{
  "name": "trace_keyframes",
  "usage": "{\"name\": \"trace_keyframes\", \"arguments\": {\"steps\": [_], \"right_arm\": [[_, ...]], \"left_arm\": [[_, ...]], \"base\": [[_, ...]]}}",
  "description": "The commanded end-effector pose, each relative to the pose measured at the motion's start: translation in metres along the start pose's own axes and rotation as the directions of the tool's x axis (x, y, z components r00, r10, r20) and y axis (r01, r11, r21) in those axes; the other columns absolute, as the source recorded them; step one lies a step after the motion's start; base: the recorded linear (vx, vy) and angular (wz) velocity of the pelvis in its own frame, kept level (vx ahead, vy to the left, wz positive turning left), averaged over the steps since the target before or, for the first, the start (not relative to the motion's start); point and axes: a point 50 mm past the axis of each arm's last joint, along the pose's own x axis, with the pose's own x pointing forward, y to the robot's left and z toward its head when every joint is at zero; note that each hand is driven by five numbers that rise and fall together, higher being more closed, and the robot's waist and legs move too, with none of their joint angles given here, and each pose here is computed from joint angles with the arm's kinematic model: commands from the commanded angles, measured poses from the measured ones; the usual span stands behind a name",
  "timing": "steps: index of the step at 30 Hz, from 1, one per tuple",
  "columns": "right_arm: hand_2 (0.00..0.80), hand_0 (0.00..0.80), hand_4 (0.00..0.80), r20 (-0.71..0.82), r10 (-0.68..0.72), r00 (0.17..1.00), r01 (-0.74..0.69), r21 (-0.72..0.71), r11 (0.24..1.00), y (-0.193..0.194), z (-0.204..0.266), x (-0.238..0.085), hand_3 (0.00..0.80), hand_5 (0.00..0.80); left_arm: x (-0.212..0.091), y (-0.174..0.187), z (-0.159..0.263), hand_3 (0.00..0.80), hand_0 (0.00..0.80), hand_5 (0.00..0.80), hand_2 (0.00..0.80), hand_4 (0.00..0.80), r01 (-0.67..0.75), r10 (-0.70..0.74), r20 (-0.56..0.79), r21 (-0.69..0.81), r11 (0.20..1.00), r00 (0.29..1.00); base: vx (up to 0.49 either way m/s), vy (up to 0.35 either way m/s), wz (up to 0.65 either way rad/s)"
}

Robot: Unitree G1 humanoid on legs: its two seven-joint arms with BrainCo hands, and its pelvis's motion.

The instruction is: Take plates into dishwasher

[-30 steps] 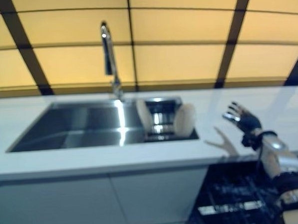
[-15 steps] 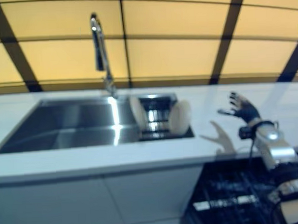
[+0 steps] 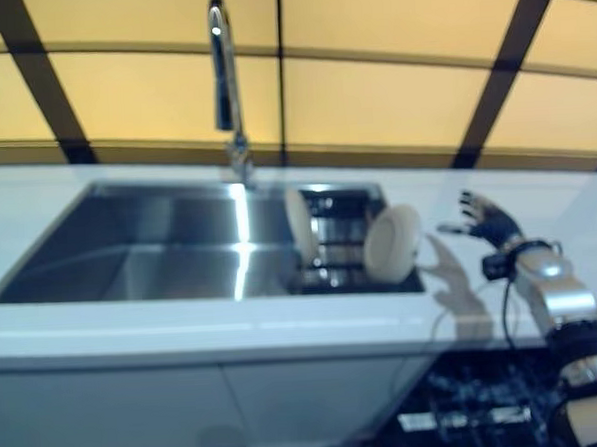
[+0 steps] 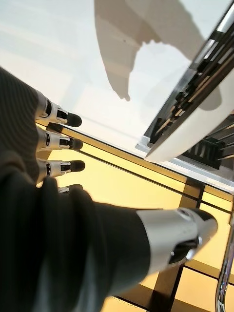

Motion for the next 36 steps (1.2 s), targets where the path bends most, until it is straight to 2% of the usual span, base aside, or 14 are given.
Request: {"name": "trace_keyframes", "arguments": {"steps": [1,6,10,12,15,19,22,27,31,36], "right_arm": [[0.000,0.000,0.000,0.097,-0.027,0.995,0.032,-0.044,0.999,-0.002,0.040,0.011,0.000,0.000],[0.000,0.000,0.000,0.076,-0.060,0.995,0.064,-0.053,0.997,-0.002,0.036,0.013,0.000,0.000],[0.000,0.000,0.000,0.064,-0.087,0.994,0.090,-0.045,0.995,-0.003,0.026,0.007,0.000,0.000],[0.000,0.000,0.000,0.053,-0.090,0.995,0.092,-0.050,0.995,-0.004,0.023,0.008,0.000,0.000],[0.000,0.000,0.000,0.023,-0.113,0.993,0.112,0.023,0.993,-0.014,0.018,0.008,0.000,0.000],[0.000,0.000,0.000,-0.009,-0.129,0.992,0.130,0.025,0.991,-0.018,0.012,0.009,0.000,0.000],[0.000,0.000,0.000,-0.014,-0.133,0.991,0.133,0.025,0.991,-0.017,0.013,0.011,0.000,0.000],[0.000,0.000,0.000,-0.033,-0.094,0.995,0.097,0.077,0.992,-0.003,0.010,0.014,0.000,0.000],[0.000,0.000,0.000,-0.040,-0.130,0.991,0.134,0.118,0.984,-0.003,0.009,0.016,0.000,0.000],[0.000,0.000,0.000,-0.053,-0.118,0.992,0.122,0.078,0.990,-0.001,0.010,0.017,0.000,0.000]], "left_arm": [[0.000,0.007,0.001,0.000,0.000,0.000,0.000,0.000,-0.008,0.007,0.011,0.031,0.999,1.000],[0.000,0.006,0.005,0.000,0.000,0.000,0.000,0.000,-0.008,0.007,0.025,0.069,0.998,1.000],[-0.002,0.020,0.008,0.000,0.000,0.000,0.000,0.000,-0.031,0.028,0.036,0.093,0.995,0.999],[-0.002,0.026,0.012,0.000,0.000,0.000,0.000,0.000,-0.049,0.046,0.056,0.064,0.997,0.997],[-0.002,0.031,0.016,0.000,0.000,0.000,0.000,0.000,-0.074,0.073,0.061,0.021,0.997,0.995],[0.000,0.017,0.018,0.000,0.000,0.000,0.000,0.000,-0.018,0.012,0.067,0.087,0.996,0.998],[-0.001,0.012,0.015,0.000,0.000,0.000,0.000,0.000,0.023,-0.028,0.078,0.064,0.998,0.997],[-0.001,0.010,0.009,0.000,0.000,0.000,0.000,0.000,0.038,-0.042,0.066,0.052,0.998,0.997],[-0.001,0.007,0.009,0.000,0.000,0.000,0.000,0.000,0.043,-0.048,0.076,0.062,0.997,0.996],[-0.001,0.005,0.009,0.000,0.000,0.000,0.000,0.000,0.043,-0.048,0.086,0.059,0.997,0.995]], "base": [[0.020,0.026,-0.06],[-0.010,0.063,-0.05],[0.034,0.001,-0.08],[0.111,-0.115,0.23],[0.048,-0.157,0.28],[0.047,-0.086,0.12],[0.024,-0.007,0.10],[0.006,-0.024,-0.08],[0.000,0.000,0.00],[0.000,0.000,0.00]]}}
